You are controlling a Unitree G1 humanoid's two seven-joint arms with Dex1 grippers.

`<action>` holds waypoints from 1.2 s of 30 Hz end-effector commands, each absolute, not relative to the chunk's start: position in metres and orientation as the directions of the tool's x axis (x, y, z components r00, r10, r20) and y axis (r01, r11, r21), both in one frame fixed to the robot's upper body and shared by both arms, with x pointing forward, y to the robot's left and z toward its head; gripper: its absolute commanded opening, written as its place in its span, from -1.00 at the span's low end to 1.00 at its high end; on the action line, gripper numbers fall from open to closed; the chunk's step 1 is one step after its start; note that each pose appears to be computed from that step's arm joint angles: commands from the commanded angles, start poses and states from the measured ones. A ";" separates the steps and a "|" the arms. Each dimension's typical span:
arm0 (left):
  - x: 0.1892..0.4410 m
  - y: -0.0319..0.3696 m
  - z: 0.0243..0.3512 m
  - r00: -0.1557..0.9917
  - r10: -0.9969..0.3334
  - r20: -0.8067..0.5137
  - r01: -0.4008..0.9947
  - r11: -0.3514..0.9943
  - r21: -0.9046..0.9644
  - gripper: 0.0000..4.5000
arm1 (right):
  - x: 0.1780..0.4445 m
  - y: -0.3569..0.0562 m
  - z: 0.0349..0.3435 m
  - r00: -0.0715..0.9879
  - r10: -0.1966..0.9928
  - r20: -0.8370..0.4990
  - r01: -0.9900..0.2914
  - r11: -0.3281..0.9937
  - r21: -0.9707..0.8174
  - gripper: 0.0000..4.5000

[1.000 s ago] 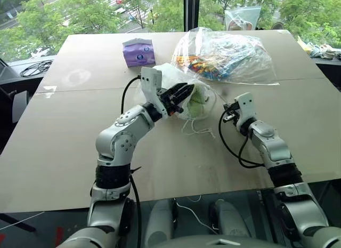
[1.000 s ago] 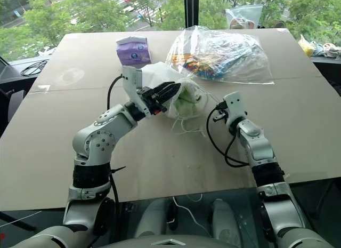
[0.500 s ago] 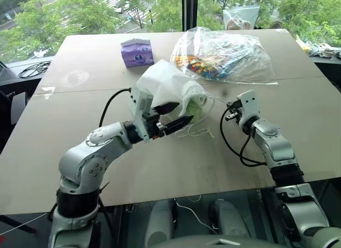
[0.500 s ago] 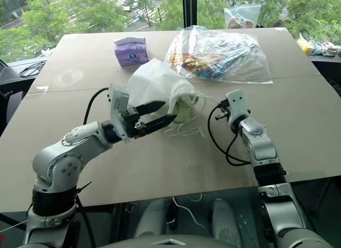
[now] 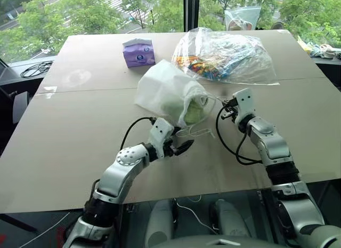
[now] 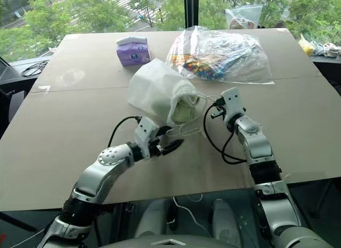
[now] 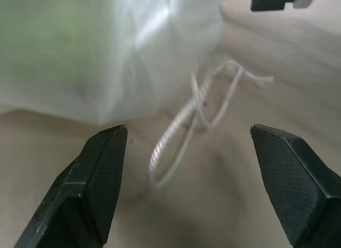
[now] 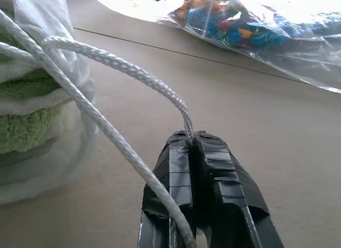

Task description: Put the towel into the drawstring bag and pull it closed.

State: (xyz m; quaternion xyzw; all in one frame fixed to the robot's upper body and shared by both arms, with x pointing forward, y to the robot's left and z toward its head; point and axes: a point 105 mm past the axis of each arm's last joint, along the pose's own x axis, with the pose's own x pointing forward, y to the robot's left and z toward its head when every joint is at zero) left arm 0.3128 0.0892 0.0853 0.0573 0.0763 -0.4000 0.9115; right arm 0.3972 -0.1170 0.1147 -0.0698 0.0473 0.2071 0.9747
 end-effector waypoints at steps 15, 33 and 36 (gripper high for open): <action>0.324 0.103 0.106 0.742 -0.666 -0.081 0.665 0.715 0.215 -1.00 | 0.401 -0.152 0.175 0.966 0.219 0.136 -0.195 0.966 -0.172 -1.00; 0.340 0.268 0.283 0.784 0.220 0.580 -0.440 0.856 0.271 -1.00 | 0.400 -0.248 0.266 0.833 -0.245 0.496 0.358 0.922 -0.146 -1.00; 0.343 0.285 0.264 0.800 0.319 0.509 -0.467 0.863 0.193 -1.00 | 0.402 -0.261 0.251 0.840 -0.334 0.427 0.399 0.914 -0.069 -1.00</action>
